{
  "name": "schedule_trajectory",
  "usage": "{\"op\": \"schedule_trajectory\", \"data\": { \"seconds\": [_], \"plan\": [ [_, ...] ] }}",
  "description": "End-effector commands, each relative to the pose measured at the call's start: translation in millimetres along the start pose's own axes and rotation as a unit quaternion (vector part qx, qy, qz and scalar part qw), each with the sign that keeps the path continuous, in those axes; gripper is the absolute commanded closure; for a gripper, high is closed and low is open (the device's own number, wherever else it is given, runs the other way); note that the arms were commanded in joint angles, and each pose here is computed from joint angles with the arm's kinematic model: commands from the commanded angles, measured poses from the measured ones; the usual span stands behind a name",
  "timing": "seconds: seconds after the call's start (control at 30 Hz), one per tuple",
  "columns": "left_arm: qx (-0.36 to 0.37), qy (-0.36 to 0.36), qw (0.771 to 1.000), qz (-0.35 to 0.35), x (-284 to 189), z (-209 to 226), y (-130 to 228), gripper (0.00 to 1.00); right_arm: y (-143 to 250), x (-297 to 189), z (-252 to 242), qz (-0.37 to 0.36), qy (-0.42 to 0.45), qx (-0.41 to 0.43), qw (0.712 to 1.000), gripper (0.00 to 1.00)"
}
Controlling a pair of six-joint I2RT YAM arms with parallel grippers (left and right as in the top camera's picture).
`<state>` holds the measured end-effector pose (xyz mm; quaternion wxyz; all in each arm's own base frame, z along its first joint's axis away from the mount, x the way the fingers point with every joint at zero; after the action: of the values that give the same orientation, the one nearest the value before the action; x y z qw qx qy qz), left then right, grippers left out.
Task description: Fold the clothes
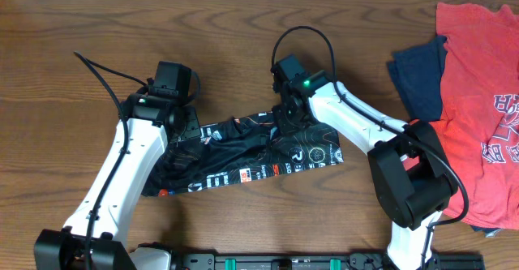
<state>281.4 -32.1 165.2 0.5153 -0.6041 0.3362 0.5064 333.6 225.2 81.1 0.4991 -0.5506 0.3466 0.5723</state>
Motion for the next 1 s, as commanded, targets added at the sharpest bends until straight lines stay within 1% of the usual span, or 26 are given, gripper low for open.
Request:
{"op": "schedule_trajectory", "data": {
  "seconds": [0.0,0.03,0.1,0.13,0.2,0.27,0.33,0.47,0.57,0.67,0.87,0.97],
  "plan": [
    [-0.008,-0.006,1.000,-0.006,-2,2,-3,0.41,-9,2,14,-0.018,-0.055,-0.015,0.998,0.98],
    [-0.008,-0.006,1.000,-0.006,-2,2,-3,0.41,-12,0,20,-0.023,-0.078,-0.027,0.996,0.91],
    [-0.008,-0.006,1.000,-0.005,-2,2,-3,0.41,-15,-3,32,-0.031,-0.132,-0.059,0.989,0.69],
    [-0.008,-0.006,1.000,-0.005,-2,2,-3,0.41,-15,-5,38,-0.032,-0.159,-0.077,0.984,0.65],
    [-0.008,-0.006,1.000,-0.005,-2,2,-3,0.41,-13,-8,47,-0.028,-0.199,-0.111,0.973,0.65],
    [-0.008,-0.006,1.000,-0.005,-2,2,-3,0.41,-7,-8,47,-0.015,-0.205,-0.118,0.971,0.65],
    [-0.008,-0.006,1.000,-0.005,-2,2,-3,0.41,-1,-6,42,0.002,-0.184,-0.111,0.977,0.62],
    [-0.007,-0.007,1.000,-0.005,-2,2,-3,0.40,12,-4,21,0.040,-0.103,-0.067,0.992,0.62],
    [-0.007,-0.007,1.000,-0.004,-1,2,-2,0.40,16,-12,20,0.043,-0.095,-0.067,0.992,0.61],
    [-0.007,-0.008,1.000,-0.001,0,3,-1,0.41,17,-15,22,0.042,-0.096,-0.070,0.992,0.56],
    [-0.006,-0.009,1.000,-0.001,1,3,0,0.41,36,-8,38,0.074,-0.093,-0.100,0.988,0.43],
    [-0.007,-0.009,1.000,-0.001,1,3,0,0.41,45,-4,43,0.082,-0.069,-0.117,0.987,0.41]
  ]
}}
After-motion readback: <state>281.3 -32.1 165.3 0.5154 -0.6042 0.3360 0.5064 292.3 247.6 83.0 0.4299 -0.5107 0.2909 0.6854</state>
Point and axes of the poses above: each gripper's point midway between its finger pads, its own x axis out along the fingers, its own z axis along the line the jaws close on, y = z × x, the point moved 6 cm from there along -x, back along the fingers, and after that the axes turned 1 degree about x, right-handed, at the moved point
